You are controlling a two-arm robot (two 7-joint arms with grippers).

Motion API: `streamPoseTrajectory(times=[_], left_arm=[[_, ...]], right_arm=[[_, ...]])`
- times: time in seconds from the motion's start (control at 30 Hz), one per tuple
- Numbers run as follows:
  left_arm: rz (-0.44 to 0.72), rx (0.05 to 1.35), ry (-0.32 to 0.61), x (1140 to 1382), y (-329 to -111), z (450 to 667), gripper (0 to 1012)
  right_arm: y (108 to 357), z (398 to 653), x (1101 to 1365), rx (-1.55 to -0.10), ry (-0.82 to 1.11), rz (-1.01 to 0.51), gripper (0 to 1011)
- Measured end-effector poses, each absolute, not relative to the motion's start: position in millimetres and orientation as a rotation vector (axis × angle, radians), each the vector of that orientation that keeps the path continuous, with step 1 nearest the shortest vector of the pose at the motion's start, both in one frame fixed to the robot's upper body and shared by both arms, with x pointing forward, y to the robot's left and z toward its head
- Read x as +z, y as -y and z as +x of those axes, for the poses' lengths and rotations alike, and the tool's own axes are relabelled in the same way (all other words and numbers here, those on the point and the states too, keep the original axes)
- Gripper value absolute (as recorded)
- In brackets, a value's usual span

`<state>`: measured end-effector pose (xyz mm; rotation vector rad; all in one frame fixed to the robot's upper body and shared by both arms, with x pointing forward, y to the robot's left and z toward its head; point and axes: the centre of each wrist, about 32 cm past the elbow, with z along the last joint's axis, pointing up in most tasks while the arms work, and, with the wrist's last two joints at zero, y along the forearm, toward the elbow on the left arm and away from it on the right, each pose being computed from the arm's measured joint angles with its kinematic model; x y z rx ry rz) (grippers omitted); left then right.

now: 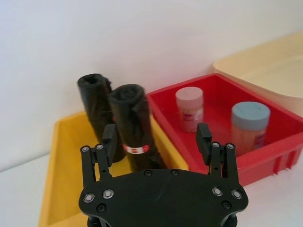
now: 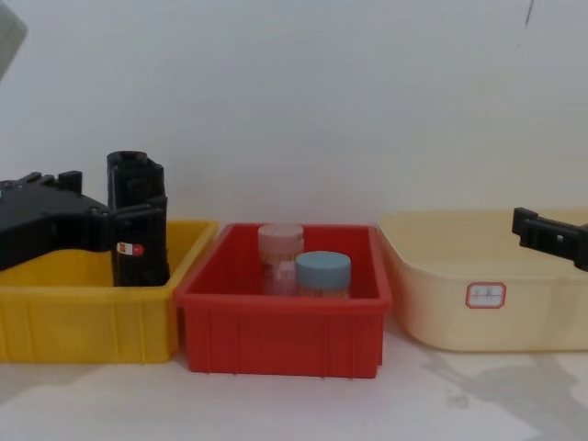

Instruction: Pick up the garbage bag with the one hand and transfer it to the other hand.

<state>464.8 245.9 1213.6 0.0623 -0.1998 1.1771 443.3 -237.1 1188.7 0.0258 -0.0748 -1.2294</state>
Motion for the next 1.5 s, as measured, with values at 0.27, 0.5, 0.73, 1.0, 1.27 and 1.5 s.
streamPoseTrajectory(times=[0.27, 0.5, 0.73, 1.0, 1.27, 1.5], left_arm=[[0.061, 1.206, 0.164, 1216, -257, 479, 1001], [0.063, 1.216, 0.135, 1216, -261, 495, 1001], [0.071, 1.200, 0.112, 1214, -261, 512, 1001], [0.079, 1.163, 0.095, 1211, -257, 528, 1001], [0.097, 1.124, 0.101, 1209, -254, 543, 1001], [0.119, 1.106, 0.114, 1208, -251, 553, 1001]], right_arm=[[237, 443, 1189, -1.229, 0.075, 0.026, 1000], [237, 443, 1189, -1.229, 0.075, 0.026, 1000], [237, 443, 1189, -1.229, 0.075, 0.026, 1000], [237, 443, 1189, -1.229, 0.075, 0.026, 1000], [237, 443, 1189, -1.229, 0.075, 0.026, 1000], [237, 443, 1189, -1.230, 0.075, 0.026, 1000]])
